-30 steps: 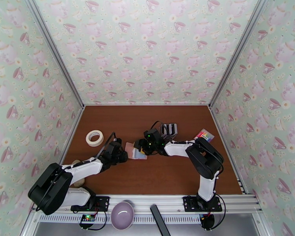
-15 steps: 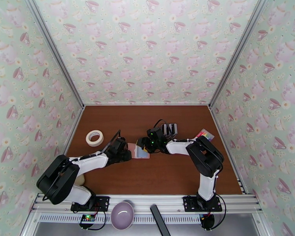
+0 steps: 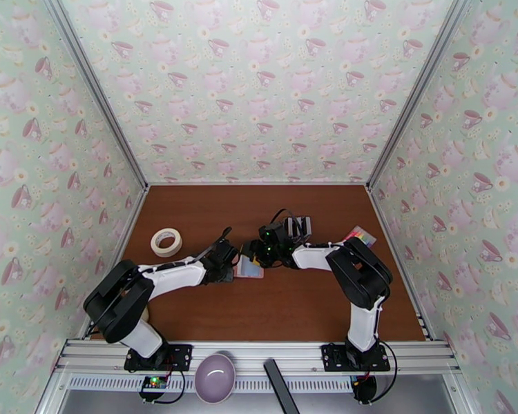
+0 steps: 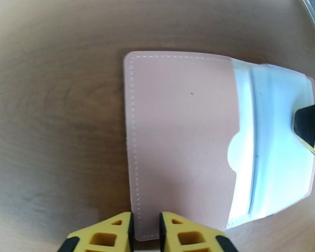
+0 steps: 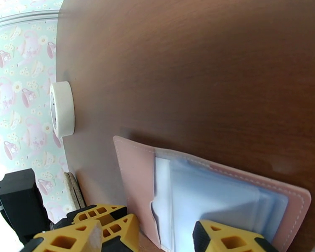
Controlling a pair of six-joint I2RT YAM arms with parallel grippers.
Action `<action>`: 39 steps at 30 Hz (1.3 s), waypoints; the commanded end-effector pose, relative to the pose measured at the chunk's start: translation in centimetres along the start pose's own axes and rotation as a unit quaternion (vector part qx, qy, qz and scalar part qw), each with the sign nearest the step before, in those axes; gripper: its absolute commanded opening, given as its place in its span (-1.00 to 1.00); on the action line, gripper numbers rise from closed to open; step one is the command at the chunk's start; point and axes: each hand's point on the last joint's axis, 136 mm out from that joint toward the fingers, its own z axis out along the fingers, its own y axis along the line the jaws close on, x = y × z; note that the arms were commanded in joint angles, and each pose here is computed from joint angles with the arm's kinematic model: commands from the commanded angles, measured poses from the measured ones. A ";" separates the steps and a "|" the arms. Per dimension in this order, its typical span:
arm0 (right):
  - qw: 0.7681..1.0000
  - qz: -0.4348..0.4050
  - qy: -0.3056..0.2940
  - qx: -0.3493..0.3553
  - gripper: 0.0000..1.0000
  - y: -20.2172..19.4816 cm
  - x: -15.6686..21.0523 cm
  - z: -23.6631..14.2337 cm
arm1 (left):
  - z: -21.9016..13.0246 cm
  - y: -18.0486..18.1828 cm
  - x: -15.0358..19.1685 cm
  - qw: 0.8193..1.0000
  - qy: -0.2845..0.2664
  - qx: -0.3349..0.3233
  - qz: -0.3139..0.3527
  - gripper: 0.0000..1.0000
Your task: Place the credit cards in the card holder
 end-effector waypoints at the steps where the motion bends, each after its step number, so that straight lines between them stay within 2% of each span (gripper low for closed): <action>1: 1.000 -0.003 0.008 0.005 0.25 -0.7 -0.2 0.6 | 2.2 2.1 5.2 0.995 0.081 -0.044 0.030 -0.62; 12: 0.999 -0.017 0.015 0.028 0.25 -1.3 -0.3 0.4 | 1.9 0.2 7.1 0.996 0.084 -0.006 0.011 -0.61; 20: 0.999 -0.032 0.013 0.034 0.24 -0.4 -0.8 -0.1 | 0.8 -0.7 6.3 0.997 0.069 0.020 -0.005 -0.59; 29: 0.998 -0.065 0.005 0.020 0.26 2.9 -1.8 -1.7 | -2.1 -0.5 3.6 0.999 0.021 0.024 -0.009 -0.49; 39: 0.988 -0.110 -0.015 0.105 0.26 1.9 -1.2 -4.0 | -4.2 -0.8 -0.8 0.999 -0.019 0.042 -0.014 -0.36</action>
